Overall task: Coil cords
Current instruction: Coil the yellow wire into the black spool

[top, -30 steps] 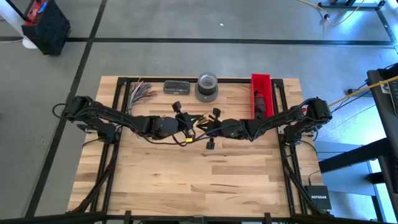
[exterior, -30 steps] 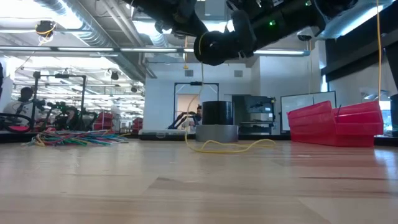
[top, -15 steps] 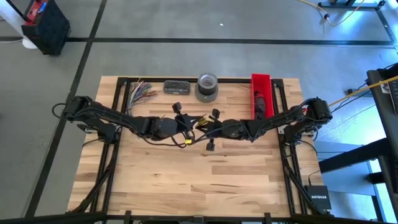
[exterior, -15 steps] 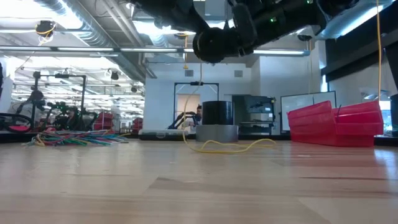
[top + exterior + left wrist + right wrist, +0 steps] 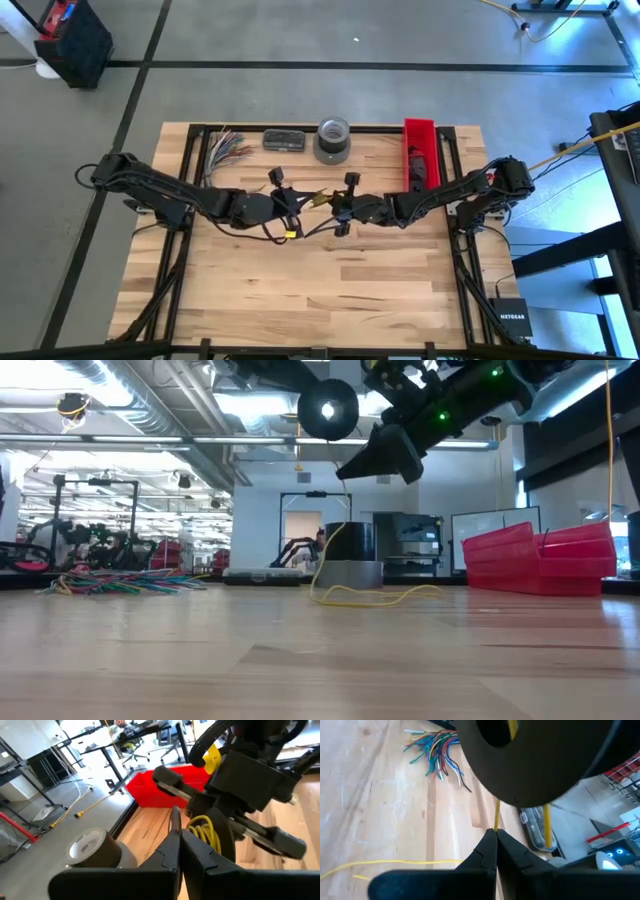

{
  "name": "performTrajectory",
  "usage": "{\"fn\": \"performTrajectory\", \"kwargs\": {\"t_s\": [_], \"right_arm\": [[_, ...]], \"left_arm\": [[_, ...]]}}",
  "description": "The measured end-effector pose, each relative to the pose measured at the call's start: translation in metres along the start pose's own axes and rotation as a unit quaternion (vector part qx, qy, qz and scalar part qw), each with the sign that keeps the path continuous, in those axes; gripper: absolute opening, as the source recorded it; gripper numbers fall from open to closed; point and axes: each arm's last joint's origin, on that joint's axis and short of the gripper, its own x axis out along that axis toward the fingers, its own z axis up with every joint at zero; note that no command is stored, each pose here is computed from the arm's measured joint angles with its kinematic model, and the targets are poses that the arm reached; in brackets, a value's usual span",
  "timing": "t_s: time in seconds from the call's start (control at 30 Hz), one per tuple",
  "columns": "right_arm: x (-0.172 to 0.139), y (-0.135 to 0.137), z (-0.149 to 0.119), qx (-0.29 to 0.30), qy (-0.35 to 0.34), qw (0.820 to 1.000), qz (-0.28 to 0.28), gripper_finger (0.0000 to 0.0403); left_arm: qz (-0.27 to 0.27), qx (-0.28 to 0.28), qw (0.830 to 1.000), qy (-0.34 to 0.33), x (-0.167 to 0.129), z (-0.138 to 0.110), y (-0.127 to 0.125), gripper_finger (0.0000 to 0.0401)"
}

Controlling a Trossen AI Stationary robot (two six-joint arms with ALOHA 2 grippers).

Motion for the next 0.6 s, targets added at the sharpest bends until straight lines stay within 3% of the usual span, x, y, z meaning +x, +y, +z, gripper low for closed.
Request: {"fn": "performTrajectory", "kwargs": {"t_s": [0.3, 0.5, 0.6], "right_arm": [[-0.0010, -0.0011, -0.0025, -0.016, 0.020, 1.000, -0.018, 0.0005], [-0.0007, 0.0015, -0.0020, 0.044, 0.002, 0.999, 0.027, 0.0008], [-0.0006, 0.0022, -0.0032, 0.051, 0.004, 0.998, 0.035, 0.0032]], "left_arm": [[-0.008, 0.021, 0.999, 0.028, -0.0090, -0.0040, 0.0012, 0.0000], [-0.010, 0.022, 0.999, 0.030, -0.0093, -0.0044, 0.0010, 0.0000], [-0.009, 0.018, 0.999, 0.028, -0.0093, -0.0038, 0.0010, 0.0000]]}}
